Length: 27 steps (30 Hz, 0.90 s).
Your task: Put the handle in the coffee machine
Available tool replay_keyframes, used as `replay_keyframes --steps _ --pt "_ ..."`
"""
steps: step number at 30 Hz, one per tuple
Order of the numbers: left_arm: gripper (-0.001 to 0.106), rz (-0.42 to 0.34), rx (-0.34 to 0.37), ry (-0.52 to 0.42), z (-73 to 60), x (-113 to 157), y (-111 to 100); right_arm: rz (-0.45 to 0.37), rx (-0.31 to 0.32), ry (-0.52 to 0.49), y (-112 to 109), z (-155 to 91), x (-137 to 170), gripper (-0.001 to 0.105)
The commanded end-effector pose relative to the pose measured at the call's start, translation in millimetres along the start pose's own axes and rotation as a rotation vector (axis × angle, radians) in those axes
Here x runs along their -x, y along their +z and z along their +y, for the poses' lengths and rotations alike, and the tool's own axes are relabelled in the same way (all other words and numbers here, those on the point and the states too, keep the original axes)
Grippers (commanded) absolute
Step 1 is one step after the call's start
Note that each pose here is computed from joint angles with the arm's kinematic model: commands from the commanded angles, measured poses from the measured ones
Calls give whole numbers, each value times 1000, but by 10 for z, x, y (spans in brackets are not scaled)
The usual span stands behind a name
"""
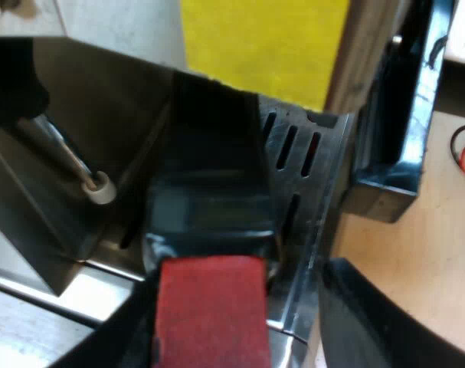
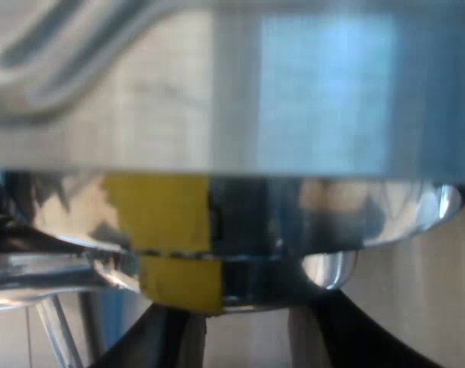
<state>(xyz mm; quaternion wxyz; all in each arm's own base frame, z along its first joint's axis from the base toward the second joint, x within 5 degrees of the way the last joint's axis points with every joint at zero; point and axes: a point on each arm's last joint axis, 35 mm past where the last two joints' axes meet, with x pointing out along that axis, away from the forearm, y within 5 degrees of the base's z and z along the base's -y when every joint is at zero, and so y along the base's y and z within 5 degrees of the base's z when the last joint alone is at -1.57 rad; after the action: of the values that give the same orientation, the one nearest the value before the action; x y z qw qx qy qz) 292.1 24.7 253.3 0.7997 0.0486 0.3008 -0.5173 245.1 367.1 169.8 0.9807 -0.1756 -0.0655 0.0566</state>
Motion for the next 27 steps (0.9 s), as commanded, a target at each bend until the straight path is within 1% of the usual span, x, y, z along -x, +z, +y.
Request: replay_keyframes --steps 1,5,7,14,17,20,21,22,23,24,25,26,27 --pt "44 -79 -35 -33 -38 56 111 -122 -173 -85 459 -238 -43 28" --pt "44 -78 -28 -20 -22 86 94 -127 -180 -87 492 -259 -42 28" --pt "44 -96 -14 21 6 217 54 -131 -178 -90 524 -278 -40 28" --pt "44 -117 10 97 31 446 -15 -135 -181 -93 550 -294 -39 28" --pt "44 -139 16 140 -5 613 -3 -135 -181 -93 550 -294 -39 28" --pt "44 -156 -19 180 -50 747 87 -135 -181 -93 550 -294 -39 28" --pt "43 -144 -30 198 -79 789 135 -135 -181 -93 550 -294 -39 28" --pt "37 -124 -36 218 -102 825 180 -135 -181 -93 550 -294 -39 28" --pt "33 -118 -40 225 -105 839 200 -135 -181 -93 550 -294 -39 28" --pt "16 -113 -54 235 -139 885 277 -135 -181 -93 550 -294 -39 28" --pt "4 -116 -65 241 -148 911 323 -135 -181 -93 550 -294 -39 28" --pt "0 -115 -65 244 -150 923 350 -135 -181 -93 550 -294 -39 28" --pt "1 -106 -46 260 -147 945 401 -135 -181 -93 550 -294 -39 28"
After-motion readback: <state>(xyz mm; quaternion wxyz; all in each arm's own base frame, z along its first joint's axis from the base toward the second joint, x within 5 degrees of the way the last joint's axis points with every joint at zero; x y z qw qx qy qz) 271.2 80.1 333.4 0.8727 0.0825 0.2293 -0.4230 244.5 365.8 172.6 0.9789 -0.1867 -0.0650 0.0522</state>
